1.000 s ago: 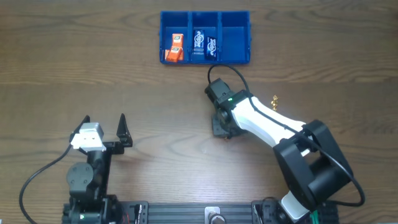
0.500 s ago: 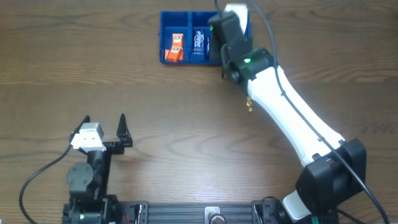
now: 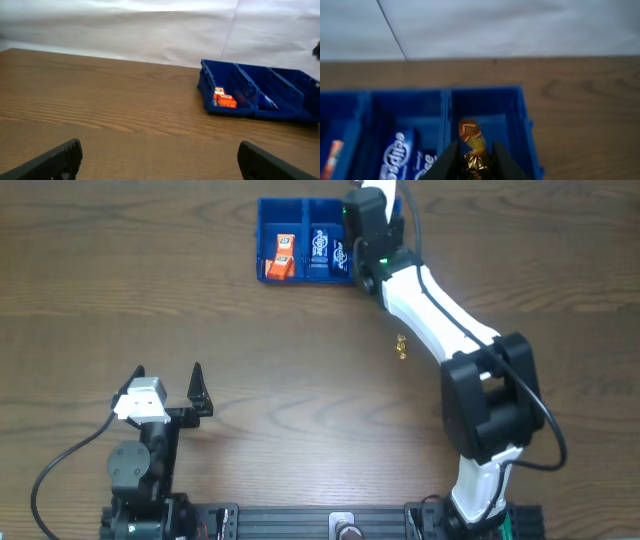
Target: Sort Candies Into Trays
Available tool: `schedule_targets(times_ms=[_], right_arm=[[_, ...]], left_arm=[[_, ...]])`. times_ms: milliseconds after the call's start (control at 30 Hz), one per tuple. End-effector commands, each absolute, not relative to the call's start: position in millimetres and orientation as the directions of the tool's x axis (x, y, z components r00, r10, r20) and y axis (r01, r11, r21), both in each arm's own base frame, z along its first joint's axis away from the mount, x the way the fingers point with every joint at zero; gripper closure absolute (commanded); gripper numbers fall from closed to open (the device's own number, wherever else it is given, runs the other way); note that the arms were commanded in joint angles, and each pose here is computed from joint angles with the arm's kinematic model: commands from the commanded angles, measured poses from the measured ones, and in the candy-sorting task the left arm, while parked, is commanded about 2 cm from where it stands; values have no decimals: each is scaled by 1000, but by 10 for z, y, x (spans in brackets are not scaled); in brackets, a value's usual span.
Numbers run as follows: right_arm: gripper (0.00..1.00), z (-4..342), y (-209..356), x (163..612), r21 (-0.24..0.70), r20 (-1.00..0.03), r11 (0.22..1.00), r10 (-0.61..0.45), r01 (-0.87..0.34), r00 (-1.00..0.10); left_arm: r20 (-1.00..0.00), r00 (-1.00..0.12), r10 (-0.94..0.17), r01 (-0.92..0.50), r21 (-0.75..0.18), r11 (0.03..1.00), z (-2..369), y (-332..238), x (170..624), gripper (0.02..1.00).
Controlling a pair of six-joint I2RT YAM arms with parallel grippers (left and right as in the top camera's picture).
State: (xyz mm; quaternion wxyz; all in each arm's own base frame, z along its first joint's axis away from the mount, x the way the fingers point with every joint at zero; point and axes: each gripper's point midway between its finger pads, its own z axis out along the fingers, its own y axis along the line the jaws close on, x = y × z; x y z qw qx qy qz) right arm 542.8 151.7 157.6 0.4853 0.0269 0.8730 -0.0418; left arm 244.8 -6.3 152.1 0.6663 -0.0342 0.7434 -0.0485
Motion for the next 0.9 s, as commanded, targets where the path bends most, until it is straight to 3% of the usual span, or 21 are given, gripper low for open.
schedule_targets(times_ms=[33,200,333,467,700,900], right_arm=[[634,1734,1454,5456,-54,-870,992,8,111,-492],[478,1800,1431,5474,-71,-880,991,-7,117,-474],[461,2037,1398,5397,-89,-883,990,-30,106,-468],[461,2143,1273,4984,-107,-817,990,-36,90,-575],[400,1314,1231,4109,-15,-479,995,-90,-95,-873],[382,675,1122,3713,51,-335,996,-53,-75,-941]], left_arm=[[-981,-162,-111,15,-115,993,1357,-73,2437,23],[-981,-162,-111,15,-115,993,1357,-73,2437,23],[-981,-162,-111,15,-115,993,1357,-73,2437,20],[-981,-162,-111,15,-115,993,1357,-73,2437,20],[-981,-162,-111,15,-115,993,1357,-73,2437,20],[-981,-162,-111,15,-115,993,1357,-73,2437,20]])
